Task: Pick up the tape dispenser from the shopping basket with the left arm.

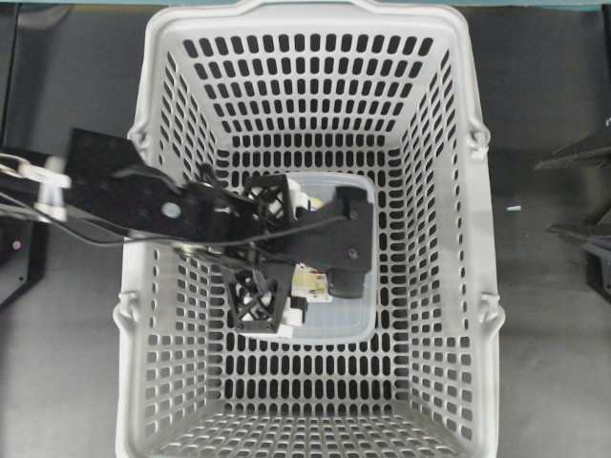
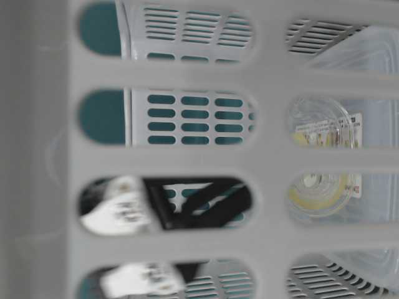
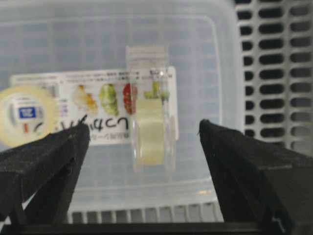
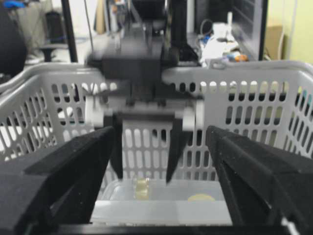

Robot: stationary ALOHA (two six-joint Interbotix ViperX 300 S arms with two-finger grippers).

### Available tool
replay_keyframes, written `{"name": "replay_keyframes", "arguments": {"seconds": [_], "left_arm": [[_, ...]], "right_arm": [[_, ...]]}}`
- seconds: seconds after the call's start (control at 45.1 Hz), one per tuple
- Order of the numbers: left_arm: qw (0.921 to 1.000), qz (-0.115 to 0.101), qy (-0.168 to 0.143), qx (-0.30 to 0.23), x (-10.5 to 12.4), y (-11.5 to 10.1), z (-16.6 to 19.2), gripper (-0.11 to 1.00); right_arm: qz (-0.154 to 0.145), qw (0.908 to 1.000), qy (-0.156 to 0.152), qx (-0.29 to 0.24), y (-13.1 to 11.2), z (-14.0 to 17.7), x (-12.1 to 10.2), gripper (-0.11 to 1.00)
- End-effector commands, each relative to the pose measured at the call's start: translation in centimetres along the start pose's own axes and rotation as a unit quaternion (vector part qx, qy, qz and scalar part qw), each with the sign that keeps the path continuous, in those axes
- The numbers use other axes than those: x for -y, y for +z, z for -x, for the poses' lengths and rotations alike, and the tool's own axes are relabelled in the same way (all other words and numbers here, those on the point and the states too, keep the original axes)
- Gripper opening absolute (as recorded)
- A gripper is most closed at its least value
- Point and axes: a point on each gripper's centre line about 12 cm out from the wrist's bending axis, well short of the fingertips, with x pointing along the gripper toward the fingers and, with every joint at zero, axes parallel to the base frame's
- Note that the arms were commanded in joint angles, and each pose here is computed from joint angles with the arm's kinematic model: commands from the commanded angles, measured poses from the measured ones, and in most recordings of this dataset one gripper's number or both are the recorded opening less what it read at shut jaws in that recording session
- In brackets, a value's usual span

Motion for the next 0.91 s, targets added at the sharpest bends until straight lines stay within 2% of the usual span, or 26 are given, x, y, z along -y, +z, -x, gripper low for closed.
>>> {"name": "replay_keyframes", "arguments": {"seconds": [0.0, 0.133, 0.222, 0.288, 0.377, 0.421, 0.621, 0.887], "left_arm": [[1.0, -0.003, 0.0, -0.006, 0.2, -0.2, -0.6, 0.87], [0.9997, -0.001, 0.001, -0.024, 0.1, -1.0, -1.9, 0.84], [0.9996, -0.006, 0.0, -0.026, 0.4, -1.1, -1.9, 0.77], [0.9997, -0.008, -0.001, -0.024, 0.6, -1.0, -1.8, 0.63], [0.9998, -0.015, -0.003, -0.009, 1.0, -0.3, -0.9, 0.36], [0.9999, -0.015, -0.005, -0.001, 1.1, 0.1, -0.3, 0.28], [0.9994, -0.015, -0.006, 0.029, 1.3, 2.8, 5.0, 0.3], [0.999, -0.005, 0.0, 0.045, 0.3, 6.1, 15.0, 0.3]], "right_arm": [[-0.002, 1.0, 0.001, 0.007, 0.4, 0.0, -0.1, 0.73], [-0.002, 1.0, 0.001, 0.006, 0.4, 0.0, -0.1, 0.73], [-0.002, 1.0, 0.001, 0.006, 0.4, 0.0, -0.1, 0.73], [-0.002, 1.0, 0.001, 0.007, 0.4, 0.0, -0.1, 0.73], [-0.002, 1.0, 0.001, 0.005, 0.4, 0.0, -0.1, 0.73], [-0.002, 1.0, 0.002, 0.005, 0.4, 0.0, -0.1, 0.73], [-0.002, 1.0, 0.001, -0.002, 0.2, 0.0, -0.1, 0.73], [-0.002, 1.0, 0.002, 0.003, 0.4, 0.3, -0.1, 0.73]]}}
